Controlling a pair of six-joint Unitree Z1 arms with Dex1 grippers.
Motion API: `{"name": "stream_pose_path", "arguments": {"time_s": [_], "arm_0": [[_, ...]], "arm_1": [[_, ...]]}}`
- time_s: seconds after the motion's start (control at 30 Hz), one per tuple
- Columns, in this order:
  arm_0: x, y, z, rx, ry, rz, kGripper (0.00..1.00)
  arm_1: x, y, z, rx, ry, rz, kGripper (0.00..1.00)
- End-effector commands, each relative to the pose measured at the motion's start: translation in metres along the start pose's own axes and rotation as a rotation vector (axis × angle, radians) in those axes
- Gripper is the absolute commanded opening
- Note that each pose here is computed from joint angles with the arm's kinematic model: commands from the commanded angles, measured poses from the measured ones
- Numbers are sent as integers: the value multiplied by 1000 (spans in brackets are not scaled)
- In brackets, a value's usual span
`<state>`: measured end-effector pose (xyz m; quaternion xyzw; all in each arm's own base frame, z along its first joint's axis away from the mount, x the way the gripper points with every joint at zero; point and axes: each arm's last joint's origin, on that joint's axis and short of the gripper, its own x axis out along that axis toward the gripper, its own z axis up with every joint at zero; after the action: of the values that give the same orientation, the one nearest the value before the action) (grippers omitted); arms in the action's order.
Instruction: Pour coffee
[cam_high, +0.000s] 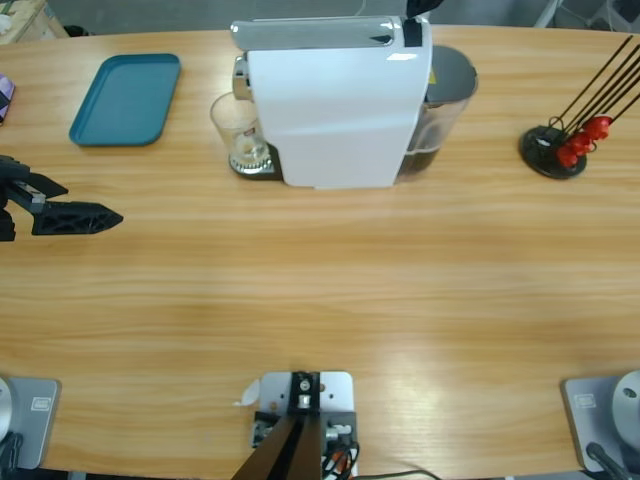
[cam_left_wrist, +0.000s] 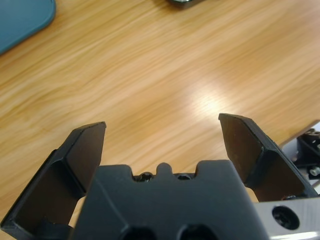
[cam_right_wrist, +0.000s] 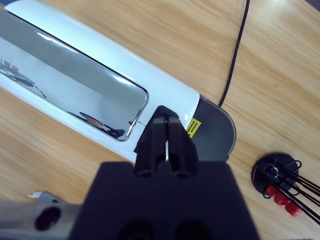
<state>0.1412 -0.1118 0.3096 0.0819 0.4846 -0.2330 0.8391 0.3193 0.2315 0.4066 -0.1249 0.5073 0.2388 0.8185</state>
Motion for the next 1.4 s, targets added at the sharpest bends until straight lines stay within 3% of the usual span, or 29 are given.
{"name": "stream_pose_path", "arguments": {"time_s": [0.03, 0.47, 0.73, 0.83, 0.87, 0.9, 0.93, 1.0, 1.13, 1.27, 1.4], "arm_0": [[15, -1, -8, 21, 63, -2, 987], [15, -1, -8, 21, 61, -2, 987], [16, -1, -8, 21, 64, -2, 987], [15, -1, -7, 21, 56, -3, 987], [14, -1, -7, 21, 50, -5, 987], [14, -1, -6, 20, 43, -6, 988], [13, -1, -5, 22, 35, -8, 991], [9, -2, -2, 35, 15, -12, 991], [-4, -2, -2, 49, -39, -22, 991], [-11, 1, -14, 65, -55, -23, 991], [-12, 3, -24, 66, -49, -21, 991]], "arm_1": [[36, 5, -20, -23, 119, 6, 0], [39, 6, -11, -26, 93, 7, 0], [45, 8, -11, -27, 118, 33, 0], [23, 6, -10, -38, 53, -20, 0], [0, 6, -6, -52, -12, -38, 107], [-22, 6, -3, -65, -71, -52, 723], [-46, 7, -1, -80, -130, -60, 984], [-80, 6, -6, -90, -211, -66, 1000], [-112, 3, -32, -93, -245, -64, 1000], [-125, 2, -60, -97, -225, -24, 1000], [-110, 0, -64, -96, -180, -48, 1000]]}}
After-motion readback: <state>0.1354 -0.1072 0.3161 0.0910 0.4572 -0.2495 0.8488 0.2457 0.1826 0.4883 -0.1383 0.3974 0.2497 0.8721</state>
